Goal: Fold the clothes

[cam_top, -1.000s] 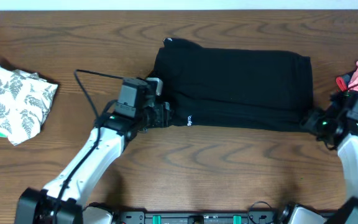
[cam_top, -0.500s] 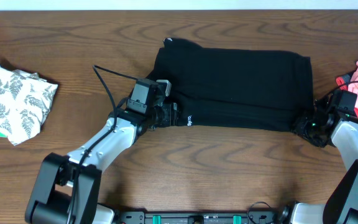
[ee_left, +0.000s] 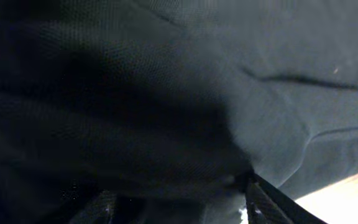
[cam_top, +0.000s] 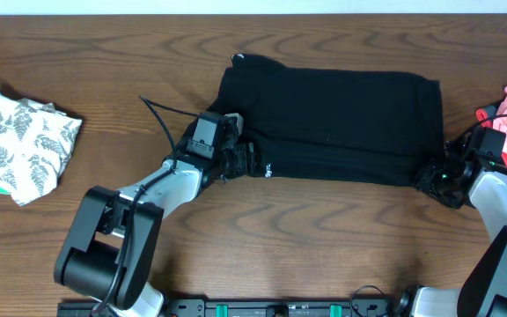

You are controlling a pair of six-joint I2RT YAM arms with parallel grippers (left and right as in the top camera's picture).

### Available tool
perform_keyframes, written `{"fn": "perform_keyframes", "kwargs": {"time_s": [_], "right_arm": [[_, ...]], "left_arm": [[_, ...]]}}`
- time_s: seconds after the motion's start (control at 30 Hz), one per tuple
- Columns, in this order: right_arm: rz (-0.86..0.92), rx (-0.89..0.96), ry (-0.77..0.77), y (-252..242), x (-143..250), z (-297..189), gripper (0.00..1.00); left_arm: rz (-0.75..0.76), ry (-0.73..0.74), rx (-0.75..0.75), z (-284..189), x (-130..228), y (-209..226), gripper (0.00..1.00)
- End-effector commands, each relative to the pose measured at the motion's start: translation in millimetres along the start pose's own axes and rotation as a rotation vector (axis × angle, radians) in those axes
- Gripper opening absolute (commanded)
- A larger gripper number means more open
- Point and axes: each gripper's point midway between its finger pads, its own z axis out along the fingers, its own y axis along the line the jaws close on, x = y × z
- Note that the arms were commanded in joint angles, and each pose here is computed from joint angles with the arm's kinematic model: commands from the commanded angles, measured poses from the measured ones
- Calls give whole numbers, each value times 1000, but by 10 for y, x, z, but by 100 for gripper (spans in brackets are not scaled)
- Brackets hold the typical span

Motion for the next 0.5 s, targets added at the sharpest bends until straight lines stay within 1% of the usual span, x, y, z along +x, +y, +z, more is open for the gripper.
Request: {"fn": "perform_keyframes", "kwargs": {"time_s": [0.0,0.07,0.2,0.3,0.4,0.47], "right_arm": [[-23,3,8,16,20,14,48],[-23,4,7,14,18,14,48],[-23,6,7,11,18,14,48],[-23,6,6,10,17,14,48],[-23,7,6,9,17,14,48],[-23,16,5,-6,15,14,48]], "left_arm": [[-40,-22,59,32,-86,-116,64],[-58,-53,81,25,-167,-164,61],[-70,-76,95,18,-228,-196,49],[-70,-75,94,19,-225,-195,45],[-69,-77,95,17,-230,-197,39],[-69,-78,96,17,-232,-199,30]]}}
